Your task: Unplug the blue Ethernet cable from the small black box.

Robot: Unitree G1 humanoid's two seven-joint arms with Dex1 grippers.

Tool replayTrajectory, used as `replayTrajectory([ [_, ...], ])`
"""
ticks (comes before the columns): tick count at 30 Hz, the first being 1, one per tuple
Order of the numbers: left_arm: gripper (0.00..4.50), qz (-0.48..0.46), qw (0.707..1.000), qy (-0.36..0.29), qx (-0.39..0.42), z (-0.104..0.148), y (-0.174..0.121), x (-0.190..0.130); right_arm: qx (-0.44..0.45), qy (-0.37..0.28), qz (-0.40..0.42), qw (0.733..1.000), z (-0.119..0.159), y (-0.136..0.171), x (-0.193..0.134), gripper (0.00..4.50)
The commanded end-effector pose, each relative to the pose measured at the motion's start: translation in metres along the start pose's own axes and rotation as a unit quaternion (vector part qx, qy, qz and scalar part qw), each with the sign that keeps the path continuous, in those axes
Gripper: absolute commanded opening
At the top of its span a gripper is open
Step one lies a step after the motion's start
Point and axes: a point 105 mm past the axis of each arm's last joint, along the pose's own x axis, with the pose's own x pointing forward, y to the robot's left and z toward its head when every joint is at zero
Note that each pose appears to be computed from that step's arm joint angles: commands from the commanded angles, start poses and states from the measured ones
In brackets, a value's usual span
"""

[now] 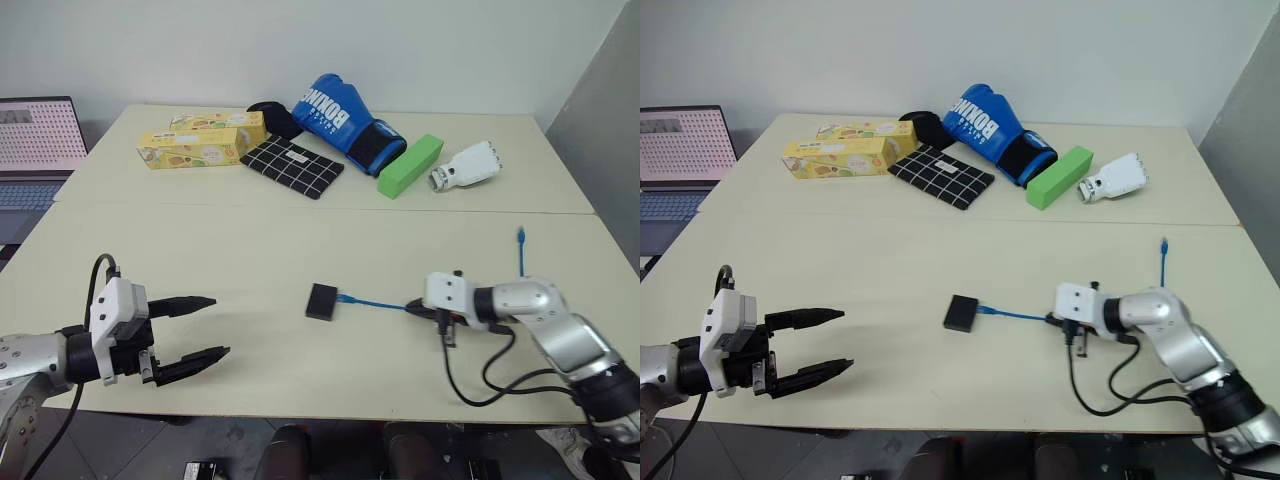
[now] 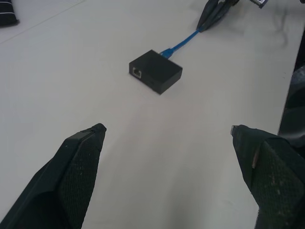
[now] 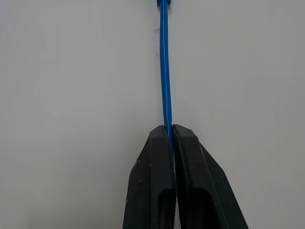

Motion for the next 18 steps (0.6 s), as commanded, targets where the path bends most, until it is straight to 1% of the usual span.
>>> replayTrajectory([
  [1,4.5,-0.011,1.0,-0.016,0.003,0.007,-0.002,0.007,0.011,0.027,0.013,0.999,-0.016,0.004,-0.013,0.07],
  [2,4.5,-0.013,1.0,-0.018,0.002,0.007,-0.002,0.008,0.012,0.027,0.017,0.999,-0.016,0.006,-0.013,0.07],
  [4,4.5,-0.017,1.0,-0.02,0.001,0.008,-0.003,0.011,0.003,0.027,0.016,0.999,-0.016,0.006,-0.011,0.5],
  [5,4.5,-0.018,1.0,-0.021,0.001,0.009,-0.003,0.012,0.003,0.025,0.015,1.0,-0.015,0.006,-0.01,0.59],
  [10,4.5,-0.028,0.999,-0.026,-0.008,0.011,-0.007,0.016,0.01,-0.002,-0.008,1.0,0.0,-0.004,-0.009,1.83],
  [11,4.5,-0.032,0.999,-0.027,-0.011,0.012,-0.009,0.016,0.017,-0.016,-0.015,1.0,0.006,-0.007,-0.006,2.17],
  [12,4.5,-0.037,0.999,-0.028,-0.013,0.013,-0.011,0.017,0.026,-0.03,-0.019,0.999,0.013,-0.008,-0.003,2.36],
  [13,4.5,-0.04,0.999,-0.028,-0.014,0.013,-0.012,0.018,0.033,-0.039,-0.021,0.998,0.016,-0.009,-0.001,2.67],
  [14,4.5,-0.044,0.999,-0.028,-0.011,0.013,-0.013,0.019,0.046,-0.053,-0.018,0.997,0.022,-0.008,0.004,2.82],
  [18,4.5,-0.056,0.998,-0.029,-0.003,0.017,-0.018,0.025,0.082,-0.092,-0.021,0.992,0.041,-0.008,0.032,2.82],
])
